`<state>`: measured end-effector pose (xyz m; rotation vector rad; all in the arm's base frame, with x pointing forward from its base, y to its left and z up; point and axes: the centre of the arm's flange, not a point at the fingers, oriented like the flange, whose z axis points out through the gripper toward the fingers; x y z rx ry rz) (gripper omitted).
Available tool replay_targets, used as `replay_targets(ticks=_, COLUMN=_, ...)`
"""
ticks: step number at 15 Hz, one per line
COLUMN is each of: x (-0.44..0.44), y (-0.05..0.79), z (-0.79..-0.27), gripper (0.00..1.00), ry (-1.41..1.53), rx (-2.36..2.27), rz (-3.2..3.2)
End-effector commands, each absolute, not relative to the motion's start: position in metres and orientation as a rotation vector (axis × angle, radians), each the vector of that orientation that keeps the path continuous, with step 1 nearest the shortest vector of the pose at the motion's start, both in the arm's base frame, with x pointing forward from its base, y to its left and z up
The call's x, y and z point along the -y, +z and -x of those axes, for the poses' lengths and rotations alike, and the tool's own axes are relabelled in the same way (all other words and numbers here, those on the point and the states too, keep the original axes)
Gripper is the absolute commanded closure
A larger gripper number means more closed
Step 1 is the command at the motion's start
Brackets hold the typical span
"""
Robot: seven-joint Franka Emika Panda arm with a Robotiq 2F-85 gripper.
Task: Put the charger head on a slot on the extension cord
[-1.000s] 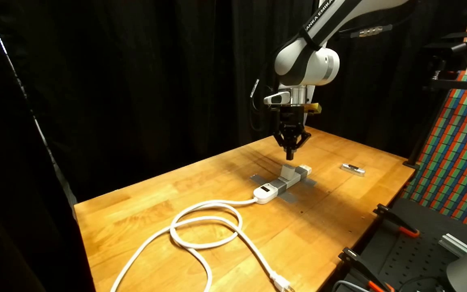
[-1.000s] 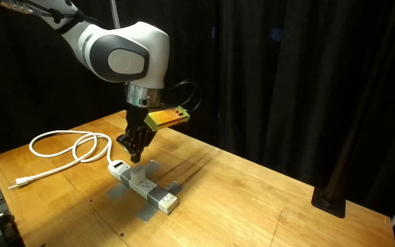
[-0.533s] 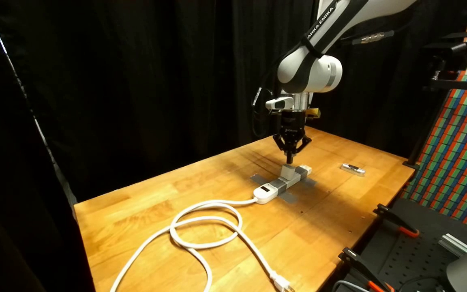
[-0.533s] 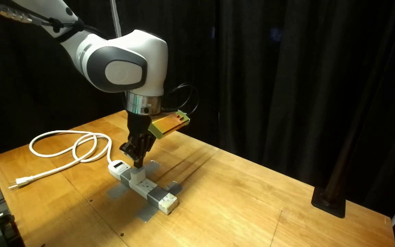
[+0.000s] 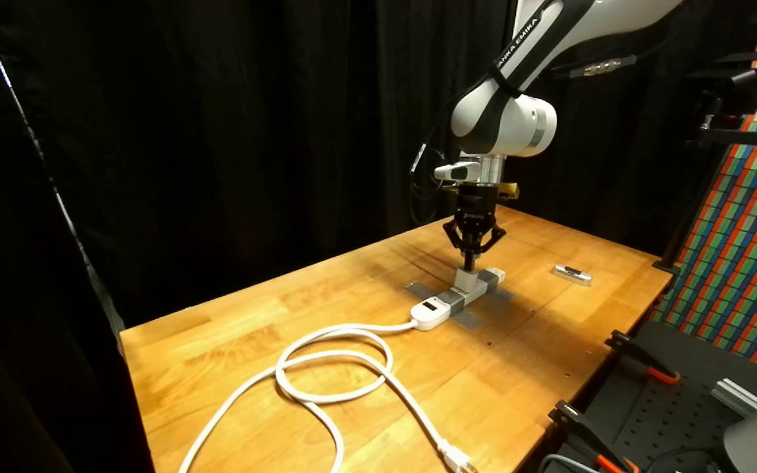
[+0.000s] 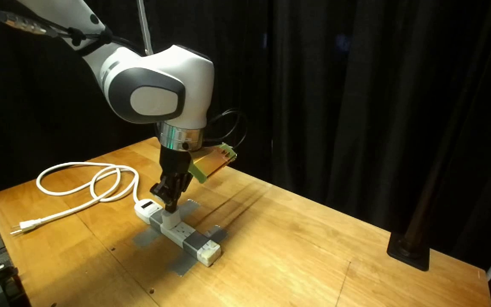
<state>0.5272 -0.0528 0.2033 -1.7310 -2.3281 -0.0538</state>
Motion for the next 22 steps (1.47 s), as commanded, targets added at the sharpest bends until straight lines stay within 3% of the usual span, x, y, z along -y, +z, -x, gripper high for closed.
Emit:
replay_targets(ticks=1, x=0.055, y=0.188, z=-0.513, gripper=0.94, ry=-0.177, rx=2.359, rz=1.685)
replay_targets(ticks=22, x=0.036, y=0.15, z=-0.474, gripper=0.94, ry=-0.151, rx=2.448, rz=1.502)
